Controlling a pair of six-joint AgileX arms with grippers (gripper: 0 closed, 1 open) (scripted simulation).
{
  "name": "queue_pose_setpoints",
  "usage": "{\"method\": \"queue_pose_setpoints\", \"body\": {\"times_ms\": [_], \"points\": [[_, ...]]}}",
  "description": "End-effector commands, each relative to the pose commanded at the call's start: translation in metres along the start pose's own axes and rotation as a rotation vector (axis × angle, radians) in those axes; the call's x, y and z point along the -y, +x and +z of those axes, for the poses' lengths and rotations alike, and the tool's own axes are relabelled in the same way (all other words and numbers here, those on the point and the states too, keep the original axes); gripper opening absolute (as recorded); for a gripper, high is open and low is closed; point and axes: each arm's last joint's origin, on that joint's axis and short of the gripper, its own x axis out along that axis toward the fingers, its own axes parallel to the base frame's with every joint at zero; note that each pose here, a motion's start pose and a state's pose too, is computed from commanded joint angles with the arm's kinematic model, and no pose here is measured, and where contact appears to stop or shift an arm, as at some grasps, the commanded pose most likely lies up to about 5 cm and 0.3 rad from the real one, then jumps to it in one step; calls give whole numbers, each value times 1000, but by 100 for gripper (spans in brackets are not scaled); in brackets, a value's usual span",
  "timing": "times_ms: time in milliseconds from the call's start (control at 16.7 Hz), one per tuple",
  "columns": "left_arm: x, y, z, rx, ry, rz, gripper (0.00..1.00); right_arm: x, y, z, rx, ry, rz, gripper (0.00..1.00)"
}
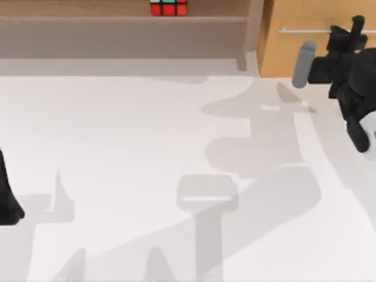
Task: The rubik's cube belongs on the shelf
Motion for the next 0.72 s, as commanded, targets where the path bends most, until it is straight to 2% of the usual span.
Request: {"method": "queue_pose_setpoints", "body": {"times_ms": [720], "points": [[0,0,0,0,0,0,100,0,0,0,0,0,0,98]]}}
